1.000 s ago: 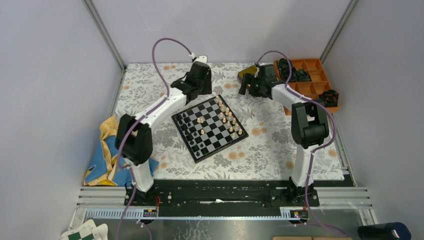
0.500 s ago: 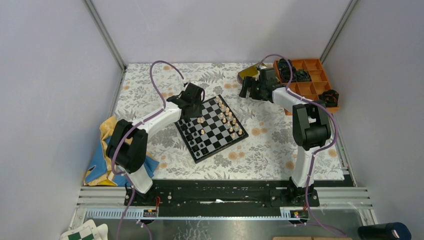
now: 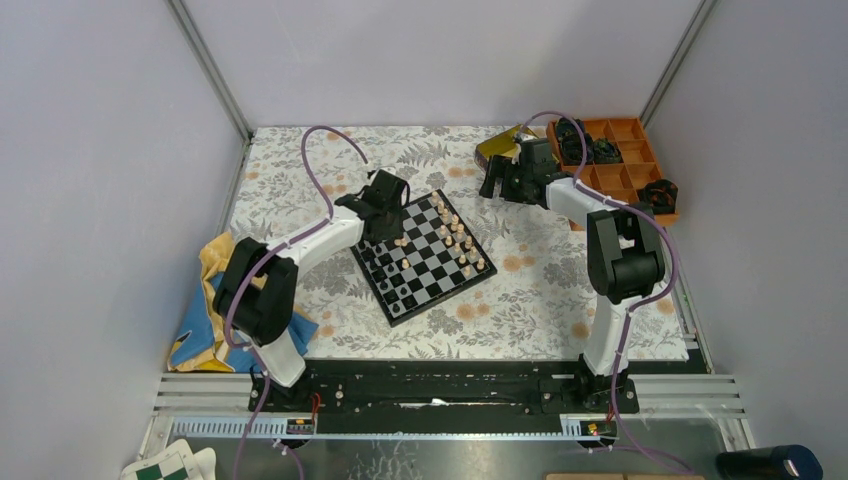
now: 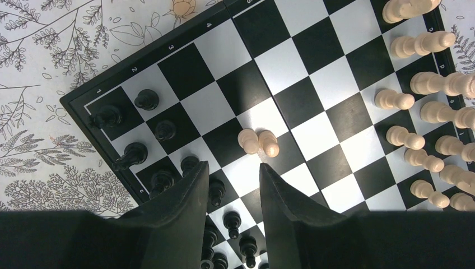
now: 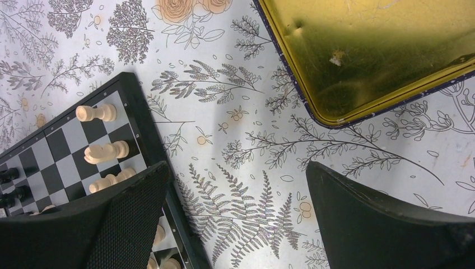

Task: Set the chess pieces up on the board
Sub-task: Pick up the chess piece from the chessboard.

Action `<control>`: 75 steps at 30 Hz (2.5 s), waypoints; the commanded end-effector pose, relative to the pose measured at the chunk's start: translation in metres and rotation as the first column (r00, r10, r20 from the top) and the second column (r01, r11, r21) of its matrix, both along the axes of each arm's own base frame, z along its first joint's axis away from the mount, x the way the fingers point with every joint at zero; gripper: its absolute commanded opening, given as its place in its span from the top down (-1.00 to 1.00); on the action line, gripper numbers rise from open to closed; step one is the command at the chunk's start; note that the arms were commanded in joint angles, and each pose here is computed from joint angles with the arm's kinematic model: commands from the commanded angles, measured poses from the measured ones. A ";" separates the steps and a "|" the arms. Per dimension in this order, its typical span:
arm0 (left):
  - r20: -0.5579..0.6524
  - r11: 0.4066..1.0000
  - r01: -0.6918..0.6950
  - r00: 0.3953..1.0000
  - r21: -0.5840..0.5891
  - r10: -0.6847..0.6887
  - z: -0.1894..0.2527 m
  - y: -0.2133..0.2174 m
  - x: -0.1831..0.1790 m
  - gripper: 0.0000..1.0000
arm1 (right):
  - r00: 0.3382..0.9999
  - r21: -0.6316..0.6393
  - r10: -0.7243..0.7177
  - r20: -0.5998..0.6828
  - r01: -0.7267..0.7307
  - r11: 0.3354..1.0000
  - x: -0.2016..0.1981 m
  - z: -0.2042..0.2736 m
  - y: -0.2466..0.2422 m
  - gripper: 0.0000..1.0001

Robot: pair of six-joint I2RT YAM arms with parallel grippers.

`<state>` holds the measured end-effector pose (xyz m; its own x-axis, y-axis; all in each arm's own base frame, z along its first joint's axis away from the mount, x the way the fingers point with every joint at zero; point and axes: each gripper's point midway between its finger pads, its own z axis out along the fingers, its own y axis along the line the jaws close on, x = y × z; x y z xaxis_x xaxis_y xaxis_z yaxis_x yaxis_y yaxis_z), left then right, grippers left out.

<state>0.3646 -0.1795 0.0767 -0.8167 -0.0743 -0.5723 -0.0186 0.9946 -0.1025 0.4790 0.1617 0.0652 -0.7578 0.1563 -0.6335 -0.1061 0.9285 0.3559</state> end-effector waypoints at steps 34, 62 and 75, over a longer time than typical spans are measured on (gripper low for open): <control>0.000 0.998 0.054 0.999 0.020 -0.054 -0.021 -0.015 0.028 0.19 | 0.997 0.014 -0.007 0.078 0.006 1.000 0.017 0.032 0.000 -1.00; 0.031 0.998 0.054 0.998 0.035 -0.055 -0.010 -0.015 0.037 0.96 | 0.997 0.002 -0.005 0.077 0.005 1.000 0.024 0.033 0.000 -1.00; 0.131 0.999 0.048 0.990 -0.012 -0.046 0.019 -0.046 0.095 1.00 | 0.995 -0.001 -0.020 0.093 0.020 1.000 0.029 0.042 -0.002 -1.00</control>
<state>0.4363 -0.2178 0.0946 -0.7624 -0.0446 -0.6455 0.0429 0.9919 -0.1192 0.4942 0.1642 0.0895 -0.7306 0.1622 -0.6633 -0.1182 0.9267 0.3567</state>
